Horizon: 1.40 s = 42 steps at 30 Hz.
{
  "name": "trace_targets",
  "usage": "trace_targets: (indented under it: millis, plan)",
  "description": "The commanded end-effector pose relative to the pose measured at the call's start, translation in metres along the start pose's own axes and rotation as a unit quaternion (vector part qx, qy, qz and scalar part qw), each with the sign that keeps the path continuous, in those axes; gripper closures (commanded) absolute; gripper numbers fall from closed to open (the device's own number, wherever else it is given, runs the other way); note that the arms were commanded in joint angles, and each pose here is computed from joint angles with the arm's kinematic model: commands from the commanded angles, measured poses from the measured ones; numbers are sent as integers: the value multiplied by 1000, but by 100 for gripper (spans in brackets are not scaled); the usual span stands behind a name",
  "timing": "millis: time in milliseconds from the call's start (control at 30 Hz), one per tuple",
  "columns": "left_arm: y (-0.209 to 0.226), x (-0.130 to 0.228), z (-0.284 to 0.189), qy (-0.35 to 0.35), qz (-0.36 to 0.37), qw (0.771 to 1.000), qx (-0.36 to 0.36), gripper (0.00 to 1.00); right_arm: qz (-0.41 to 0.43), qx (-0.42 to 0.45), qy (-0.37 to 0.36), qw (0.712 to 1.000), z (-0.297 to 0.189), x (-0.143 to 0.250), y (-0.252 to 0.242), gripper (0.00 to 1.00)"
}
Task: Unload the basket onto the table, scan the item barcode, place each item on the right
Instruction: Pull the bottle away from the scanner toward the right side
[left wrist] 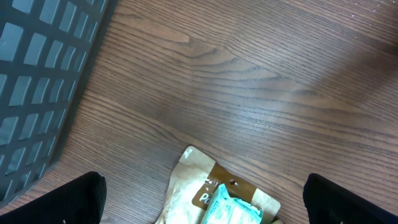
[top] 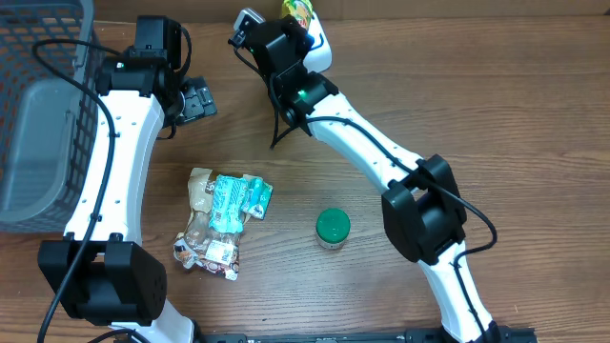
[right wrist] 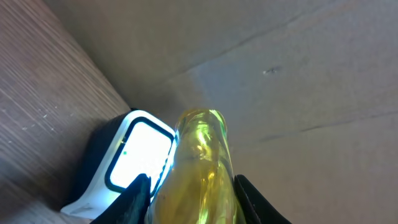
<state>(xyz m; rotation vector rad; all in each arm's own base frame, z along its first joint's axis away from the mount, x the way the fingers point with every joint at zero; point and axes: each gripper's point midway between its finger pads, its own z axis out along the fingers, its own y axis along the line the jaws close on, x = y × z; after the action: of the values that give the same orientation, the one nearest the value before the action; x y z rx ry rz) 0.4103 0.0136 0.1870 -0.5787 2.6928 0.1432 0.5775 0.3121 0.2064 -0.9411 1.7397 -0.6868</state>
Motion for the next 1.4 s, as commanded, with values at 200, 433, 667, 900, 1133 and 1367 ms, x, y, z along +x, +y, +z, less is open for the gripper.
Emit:
trace_targets:
  millis: [200, 433, 667, 900, 1133, 1367]
  plan:
    - [0, -3, -7, -9, 5, 1000, 6, 1, 24, 52, 0, 998, 21, 9, -26, 96]
    - [0, -3, -7, -9, 5, 1000, 6, 0, 23, 32, -4, 999, 34, 19, -18, 96]
    - [0, -3, -7, -8, 5, 1000, 6, 1, 45, 28, -4, 999, 35, 20, -18, 96]
    - [0, -3, -7, -9, 5, 1000, 6, 0, 103, 69, 6, 992, 17, 17, -56, 96]
    - [0, -3, -7, -9, 5, 1000, 6, 0, 209, 65, 3, 976, -36, 12, -121, 96]
    - [0, -3, -7, -9, 5, 1000, 6, 0, 352, 59, 68, 931, -92, 61, -178, 96]
